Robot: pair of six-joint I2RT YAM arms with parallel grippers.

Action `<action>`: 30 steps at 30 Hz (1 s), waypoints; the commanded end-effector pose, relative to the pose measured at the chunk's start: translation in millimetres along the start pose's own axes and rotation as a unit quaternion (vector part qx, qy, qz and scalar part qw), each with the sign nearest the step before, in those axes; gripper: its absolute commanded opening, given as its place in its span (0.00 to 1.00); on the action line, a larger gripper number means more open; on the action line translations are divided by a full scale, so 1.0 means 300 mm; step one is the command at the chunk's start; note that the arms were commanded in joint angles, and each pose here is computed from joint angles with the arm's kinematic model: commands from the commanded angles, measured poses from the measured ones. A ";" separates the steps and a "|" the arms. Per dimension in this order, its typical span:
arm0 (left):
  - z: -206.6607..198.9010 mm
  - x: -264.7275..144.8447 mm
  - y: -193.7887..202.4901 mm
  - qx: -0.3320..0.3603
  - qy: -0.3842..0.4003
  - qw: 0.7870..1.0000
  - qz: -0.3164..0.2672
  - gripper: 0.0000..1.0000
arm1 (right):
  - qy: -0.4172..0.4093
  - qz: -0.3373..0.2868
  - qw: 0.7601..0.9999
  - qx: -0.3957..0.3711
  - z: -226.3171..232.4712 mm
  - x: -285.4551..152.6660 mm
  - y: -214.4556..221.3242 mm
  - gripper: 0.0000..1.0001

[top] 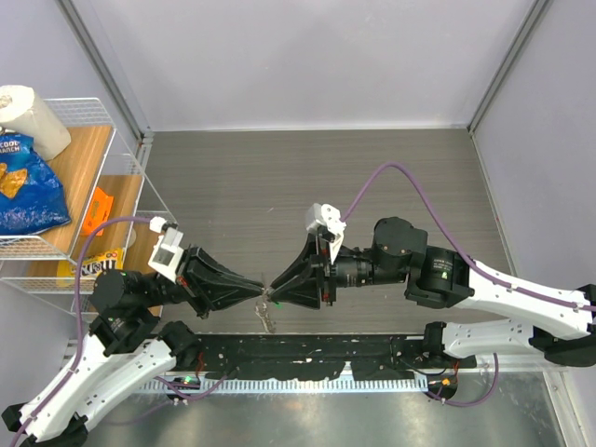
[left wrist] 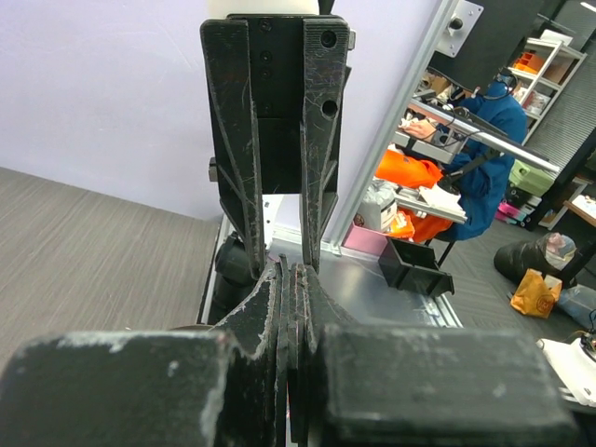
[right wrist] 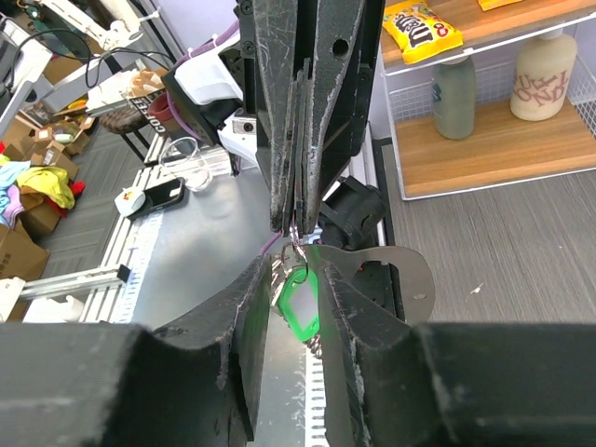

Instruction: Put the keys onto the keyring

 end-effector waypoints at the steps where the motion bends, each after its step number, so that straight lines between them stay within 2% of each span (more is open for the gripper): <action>1: -0.030 0.001 -0.033 0.023 0.025 0.999 -0.023 0.00 | -0.029 -0.048 0.998 -0.011 0.041 -0.004 -0.086 0.30; 6: -0.030 0.001 -0.033 0.025 0.026 0.999 -0.025 0.00 | -0.035 -0.046 0.998 -0.009 0.042 0.004 -0.082 0.15; 13: -0.032 0.003 -0.037 0.026 0.028 0.999 -0.028 0.00 | -0.039 -0.044 0.998 -0.008 0.041 0.013 -0.079 0.06; 30: -0.044 0.000 -0.056 0.035 0.031 0.998 -0.045 0.00 | -0.051 -0.055 0.997 0.015 0.033 0.004 -0.005 0.05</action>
Point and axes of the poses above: each gripper's point midway between its finger pads, its own x axis out along the fingers, its own z axis along the line the jaws close on, y = z × x, the point moved 8 cm from there along -x, back along the fingers
